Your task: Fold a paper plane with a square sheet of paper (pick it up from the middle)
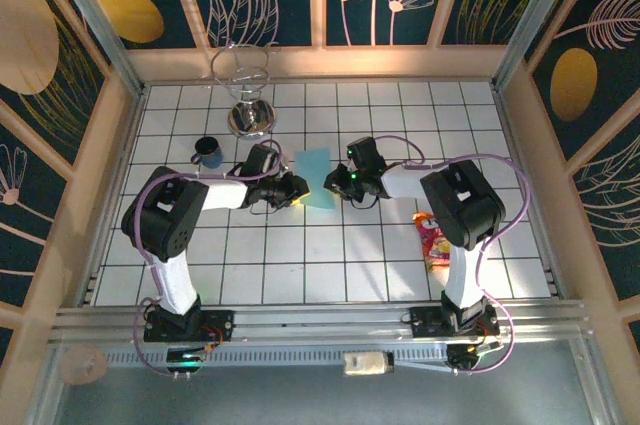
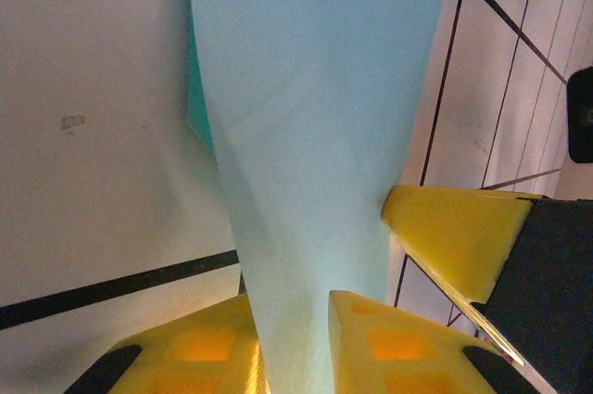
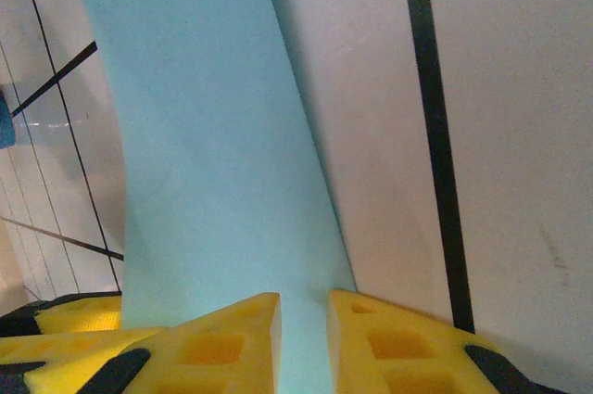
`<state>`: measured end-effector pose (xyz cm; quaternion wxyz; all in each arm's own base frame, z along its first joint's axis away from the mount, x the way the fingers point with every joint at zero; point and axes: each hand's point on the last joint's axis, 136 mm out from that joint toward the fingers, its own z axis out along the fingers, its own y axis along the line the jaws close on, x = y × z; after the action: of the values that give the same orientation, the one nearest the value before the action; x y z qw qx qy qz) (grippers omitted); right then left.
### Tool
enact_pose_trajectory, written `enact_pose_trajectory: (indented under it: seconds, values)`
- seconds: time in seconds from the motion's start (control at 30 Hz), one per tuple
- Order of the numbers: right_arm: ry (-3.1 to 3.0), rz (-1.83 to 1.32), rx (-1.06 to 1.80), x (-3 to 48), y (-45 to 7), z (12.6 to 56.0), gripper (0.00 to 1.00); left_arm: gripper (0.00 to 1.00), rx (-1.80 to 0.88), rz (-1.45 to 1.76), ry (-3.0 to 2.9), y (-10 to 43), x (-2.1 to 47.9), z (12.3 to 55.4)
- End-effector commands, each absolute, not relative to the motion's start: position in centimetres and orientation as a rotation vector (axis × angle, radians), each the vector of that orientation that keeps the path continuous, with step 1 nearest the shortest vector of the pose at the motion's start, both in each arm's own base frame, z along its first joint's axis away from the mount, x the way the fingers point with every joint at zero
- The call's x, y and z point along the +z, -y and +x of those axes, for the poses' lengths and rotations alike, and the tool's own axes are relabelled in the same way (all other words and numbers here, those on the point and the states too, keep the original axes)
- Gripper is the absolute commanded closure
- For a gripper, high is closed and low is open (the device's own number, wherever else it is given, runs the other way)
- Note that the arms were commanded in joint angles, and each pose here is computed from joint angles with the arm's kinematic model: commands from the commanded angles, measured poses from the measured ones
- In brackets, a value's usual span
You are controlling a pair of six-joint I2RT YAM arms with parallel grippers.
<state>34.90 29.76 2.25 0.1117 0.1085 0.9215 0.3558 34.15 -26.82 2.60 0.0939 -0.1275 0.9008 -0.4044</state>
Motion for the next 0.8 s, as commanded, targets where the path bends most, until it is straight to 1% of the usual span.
enact_pose_trajectory:
  seconds: [0.0,0.27,0.37,0.43,0.6,0.77]
  values:
    - [-2.750,0.357,0.966,0.7,-28.4,34.3,0.78,0.79,-1.176,-0.380,-2.664,26.4,2.4,34.9]
    - [-2.705,0.305,0.962,1.8,-28.6,34.9,0.75,0.84,-1.184,-0.417,-2.659,25.9,2.3,35.3]
    - [-2.649,0.242,0.978,3.4,-29.1,35.6,0.73,0.93,-1.199,-0.439,-2.650,25.7,2.4,35.4]
    - [-2.577,0.114,0.994,5.6,-29.7,36.2,0.71,0.99,-1.209,-0.455,-2.646,25.8,2.7,35.4]
    - [-2.365,-0.207,0.807,11.1,-29.8,37.7,0.57,1.00,-1.254,-0.538,-2.626,25.9,3.7,35.6]
    - [-2.247,-0.495,0.656,11.3,-31.3,35.8,0.55,1.00,-1.367,-0.648,-2.592,26.5,4.6,35.3]
